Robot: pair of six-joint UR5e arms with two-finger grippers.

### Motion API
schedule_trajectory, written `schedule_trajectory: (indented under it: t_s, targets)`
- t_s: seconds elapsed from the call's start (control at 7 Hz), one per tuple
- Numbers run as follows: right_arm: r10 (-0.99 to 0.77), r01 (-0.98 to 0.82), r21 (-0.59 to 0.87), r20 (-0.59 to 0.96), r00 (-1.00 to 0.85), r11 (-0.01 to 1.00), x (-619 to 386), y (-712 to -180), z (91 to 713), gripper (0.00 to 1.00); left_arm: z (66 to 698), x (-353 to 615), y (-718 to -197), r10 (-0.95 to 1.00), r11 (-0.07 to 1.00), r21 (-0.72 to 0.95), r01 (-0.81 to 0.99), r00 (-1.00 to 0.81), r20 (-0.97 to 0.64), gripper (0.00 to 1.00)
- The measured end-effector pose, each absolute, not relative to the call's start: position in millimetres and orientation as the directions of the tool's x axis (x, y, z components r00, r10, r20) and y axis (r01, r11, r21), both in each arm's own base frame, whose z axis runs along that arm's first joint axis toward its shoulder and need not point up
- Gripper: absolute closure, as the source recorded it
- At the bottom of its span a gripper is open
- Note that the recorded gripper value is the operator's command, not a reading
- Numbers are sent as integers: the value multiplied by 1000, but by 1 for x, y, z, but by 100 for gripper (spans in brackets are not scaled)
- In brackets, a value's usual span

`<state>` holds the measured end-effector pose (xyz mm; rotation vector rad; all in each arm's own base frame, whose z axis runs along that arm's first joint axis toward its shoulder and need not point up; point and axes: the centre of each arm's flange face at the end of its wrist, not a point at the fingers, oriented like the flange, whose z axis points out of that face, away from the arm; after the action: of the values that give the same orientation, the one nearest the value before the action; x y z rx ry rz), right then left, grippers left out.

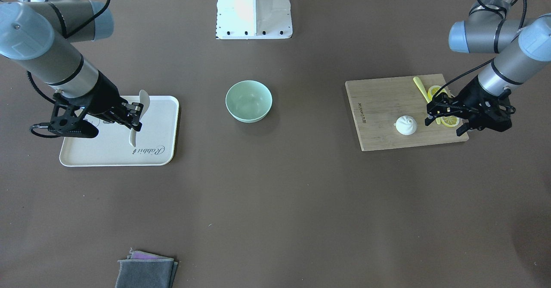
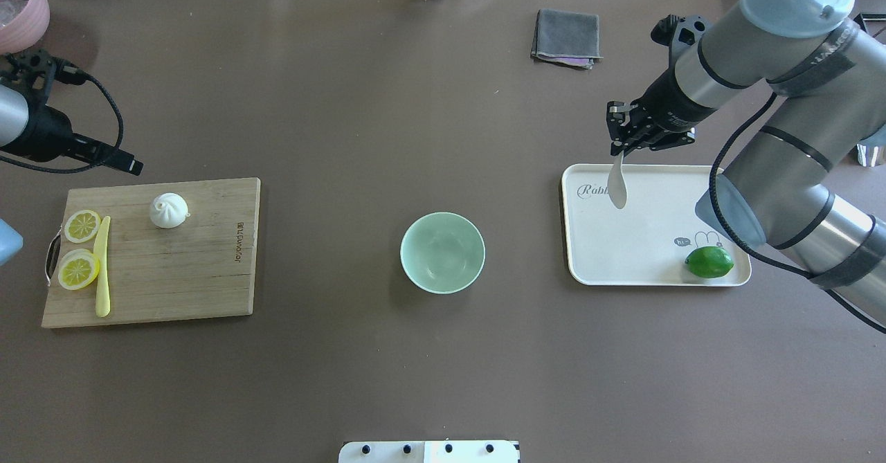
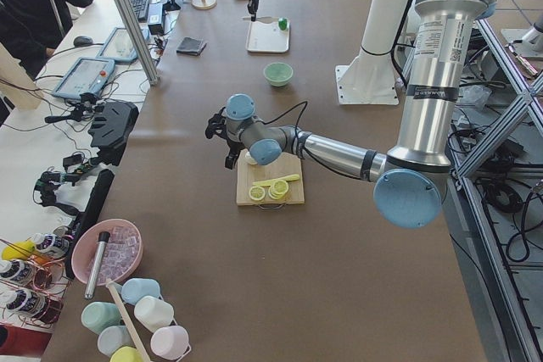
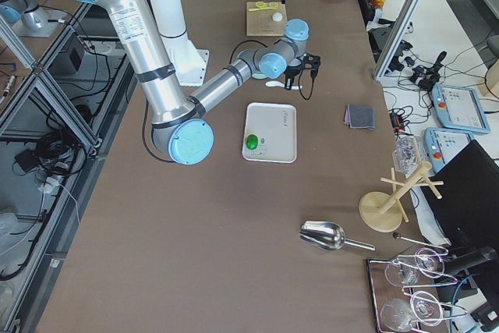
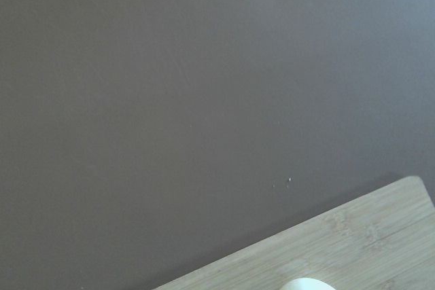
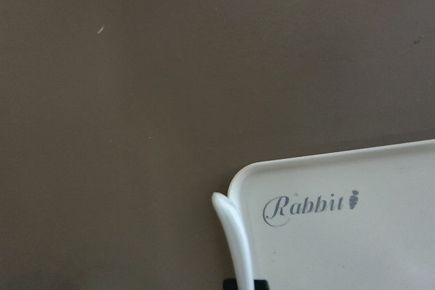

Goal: Put spoon and bun in bowl

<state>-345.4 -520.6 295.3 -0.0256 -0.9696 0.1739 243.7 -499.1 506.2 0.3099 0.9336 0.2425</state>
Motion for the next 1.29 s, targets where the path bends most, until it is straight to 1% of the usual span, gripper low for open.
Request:
schedule_trajectory:
  t_s: [0.57,0.71,0.86,1.0,1.29]
  targets:
    - [98,-111,-46,846,525,993,-387,-508,241,100,514,287,-467,397,914,375,-156,539,-743,3]
    - [83,-101,-35,852,517,994,-394,-504,230,100,514,294,-465,404,911,377,-166,536,-741,14]
    - [69,-91,-26,858,509,996,-400,-500,221,100,512,304,-461,416,906,386,-175,539,-732,54]
    - [58,-82,-19,862,503,996,-404,-497,215,100,510,314,-459,428,900,398,-179,545,-721,100]
    - [43,-71,-9,868,495,997,-410,-492,207,100,502,324,-459,441,892,416,-177,544,-713,100]
